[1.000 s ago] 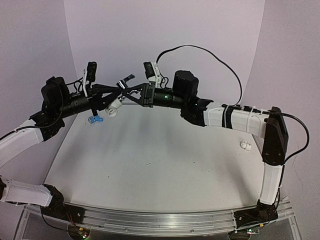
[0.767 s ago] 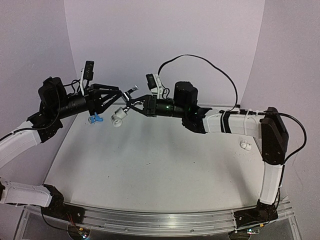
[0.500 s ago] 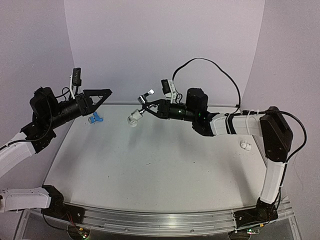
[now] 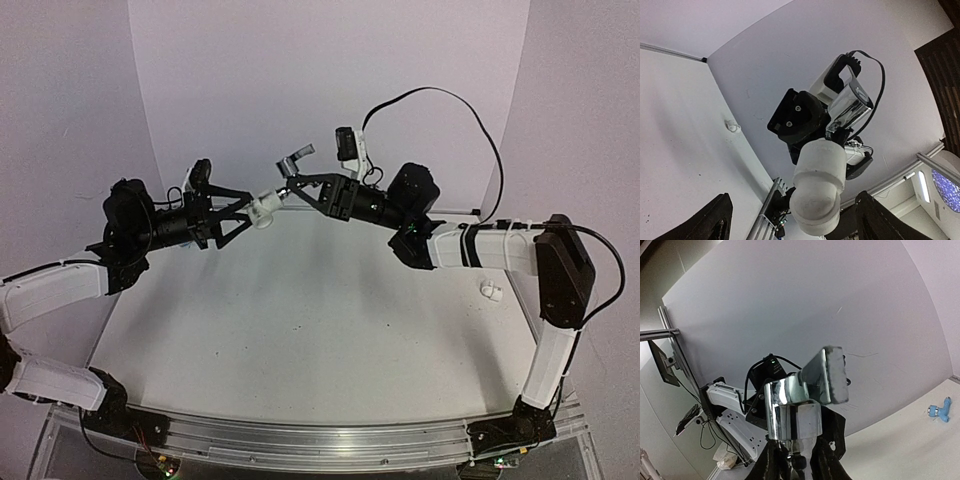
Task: Install the water faucets
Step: Screw the adaptor onto the water faucet.
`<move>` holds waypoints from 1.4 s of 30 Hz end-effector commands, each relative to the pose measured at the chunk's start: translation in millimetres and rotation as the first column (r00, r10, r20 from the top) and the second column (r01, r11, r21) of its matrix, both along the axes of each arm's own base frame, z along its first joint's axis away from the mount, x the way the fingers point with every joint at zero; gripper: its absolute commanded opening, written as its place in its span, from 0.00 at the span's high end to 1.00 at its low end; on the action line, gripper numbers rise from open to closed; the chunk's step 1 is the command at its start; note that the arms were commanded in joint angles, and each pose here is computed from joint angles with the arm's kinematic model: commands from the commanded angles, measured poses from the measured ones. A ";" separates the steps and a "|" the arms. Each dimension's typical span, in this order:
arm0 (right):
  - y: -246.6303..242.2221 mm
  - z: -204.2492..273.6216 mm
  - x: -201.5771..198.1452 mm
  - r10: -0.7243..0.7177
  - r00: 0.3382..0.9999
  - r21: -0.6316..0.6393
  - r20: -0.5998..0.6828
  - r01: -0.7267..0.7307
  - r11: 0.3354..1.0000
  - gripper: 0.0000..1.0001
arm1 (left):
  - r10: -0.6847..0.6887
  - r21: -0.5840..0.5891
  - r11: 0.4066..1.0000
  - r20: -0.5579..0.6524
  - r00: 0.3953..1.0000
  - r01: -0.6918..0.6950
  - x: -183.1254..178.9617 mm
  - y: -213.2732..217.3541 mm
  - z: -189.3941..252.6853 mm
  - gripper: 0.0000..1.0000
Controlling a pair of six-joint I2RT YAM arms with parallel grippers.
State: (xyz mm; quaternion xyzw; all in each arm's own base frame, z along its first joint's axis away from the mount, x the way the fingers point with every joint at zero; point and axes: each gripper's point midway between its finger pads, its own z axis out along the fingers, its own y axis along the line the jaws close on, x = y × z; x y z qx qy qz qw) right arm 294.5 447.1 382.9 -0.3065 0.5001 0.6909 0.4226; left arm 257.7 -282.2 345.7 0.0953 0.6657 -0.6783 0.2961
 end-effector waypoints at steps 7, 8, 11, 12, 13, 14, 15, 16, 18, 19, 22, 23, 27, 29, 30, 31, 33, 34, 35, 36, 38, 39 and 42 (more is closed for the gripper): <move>-6.2 63.0 -25.0 0.066 0.989 0.164 0.133 -0.088 0.983 1.00 | -0.193 -0.072 0.976 0.165 0.967 0.207 -23.8 -24.3 44.0 0.12; -4.8 62.9 -26.0 0.072 0.988 0.163 0.134 -0.094 0.982 1.00 | -0.192 -0.075 0.975 0.175 0.966 0.208 -23.9 -24.6 46.2 0.13; -3.3 60.1 -25.8 0.074 0.989 0.159 0.129 -0.094 0.983 1.00 | -0.193 -0.093 0.972 0.212 0.958 0.216 -27.2 -23.8 54.2 0.13; -3.2 59.9 -25.9 0.073 0.989 0.159 0.127 -0.093 0.983 1.00 | -0.192 -0.099 0.971 0.224 0.955 0.218 -28.8 -23.0 56.2 0.14; -3.4 59.3 -25.3 0.071 0.990 0.159 0.125 -0.091 0.983 1.00 | -0.190 -0.103 0.970 0.236 0.953 0.219 -30.3 -22.3 58.0 0.17; -3.2 58.9 -25.1 0.070 0.990 0.159 0.123 -0.089 0.983 1.00 | -0.191 -0.103 0.970 0.237 0.953 0.220 -30.3 -22.4 58.2 0.20; -3.4 59.0 -24.1 0.066 0.991 0.161 0.119 -0.085 0.983 1.00 | -0.193 -0.103 0.970 0.238 0.952 0.222 -30.5 -22.6 58.4 0.23; -2.7 58.5 -23.6 0.067 0.991 0.160 0.116 -0.085 0.983 1.00 | -0.195 -0.102 0.969 0.239 0.951 0.225 -30.6 -23.4 57.9 0.26; -0.9 56.8 -22.8 0.071 0.991 0.157 0.110 -0.088 0.984 1.00 | -0.203 -0.099 0.968 0.243 0.949 0.232 -31.4 -24.9 58.0 0.30; -0.3 56.0 -22.0 0.070 0.992 0.157 0.106 -0.086 0.984 1.00 | -0.208 -0.097 0.967 0.243 0.948 0.237 -31.7 -25.9 57.9 0.32; -0.1 55.4 -21.2 0.064 0.992 0.156 0.106 -0.080 0.985 1.00 | -0.221 -0.094 0.964 0.247 0.944 0.251 -32.8 -28.9 58.7 0.35; 0.2 55.4 -21.2 0.062 0.992 0.154 0.107 -0.078 0.985 1.00 | -0.223 -0.094 0.963 0.251 0.942 0.253 -33.4 -29.5 59.7 0.35; 1.8 55.4 -20.4 0.049 0.992 0.143 0.114 -0.065 0.988 1.00 | -0.233 -0.093 0.959 0.267 0.935 0.266 -36.5 -32.1 63.3 0.40; 3.1 54.8 -19.6 0.042 0.993 0.137 0.109 -0.057 0.989 1.00 | -0.242 -0.090 0.957 0.279 0.929 0.276 -38.8 -33.7 64.9 0.49; 3.5 55.4 -20.1 0.039 0.993 0.136 0.111 -0.054 0.989 1.00 | -0.239 -0.089 0.957 0.286 0.928 0.275 -39.1 -33.8 65.1 0.53; 4.3 55.2 -20.4 0.036 0.993 0.131 0.110 -0.050 0.990 1.00 | -0.235 -0.088 0.958 0.292 0.927 0.271 -39.1 -33.6 64.9 0.59; 8.3 53.3 -21.1 0.031 0.994 0.114 0.105 -0.043 0.993 1.00 | -0.220 -0.086 0.962 0.314 0.924 0.259 -39.0 -32.5 65.5 0.76; 11.0 51.0 -22.4 0.031 0.995 0.102 0.098 -0.041 0.994 1.00 | -0.208 -0.080 0.966 0.329 0.921 0.247 -38.1 -32.1 64.4 0.88; 12.8 49.8 -22.6 0.024 0.995 0.093 0.096 -0.033 0.995 1.00 | -0.195 -0.063 0.972 0.329 0.924 0.227 -35.5 -32.5 61.6 0.95; 15.0 47.9 -22.2 0.018 0.996 0.079 0.088 -0.025 0.997 1.00 | -0.176 -0.039 0.979 0.343 0.923 0.202 -32.4 -32.8 58.7 0.99; 19.2 44.1 -20.5 0.011 0.998 0.050 0.063 -0.014 0.999 1.00 | -0.137 0.031 0.990 0.390 0.910 0.135 -25.0 -32.8 51.6 1.00; 20.2 43.6 -20.4 0.012 0.999 0.040 0.053 -0.014 0.999 1.00 | -0.114 0.066 0.993 0.408 0.906 0.096 -20.4 -31.7 47.8 1.00; 28.0 35.4 -16.2 0.017 1.000 -0.024 -0.017 -0.017 1.000 1.00 | -0.065 0.117 0.993 0.470 0.880 0.011 -10.2 -26.4 48.6 1.00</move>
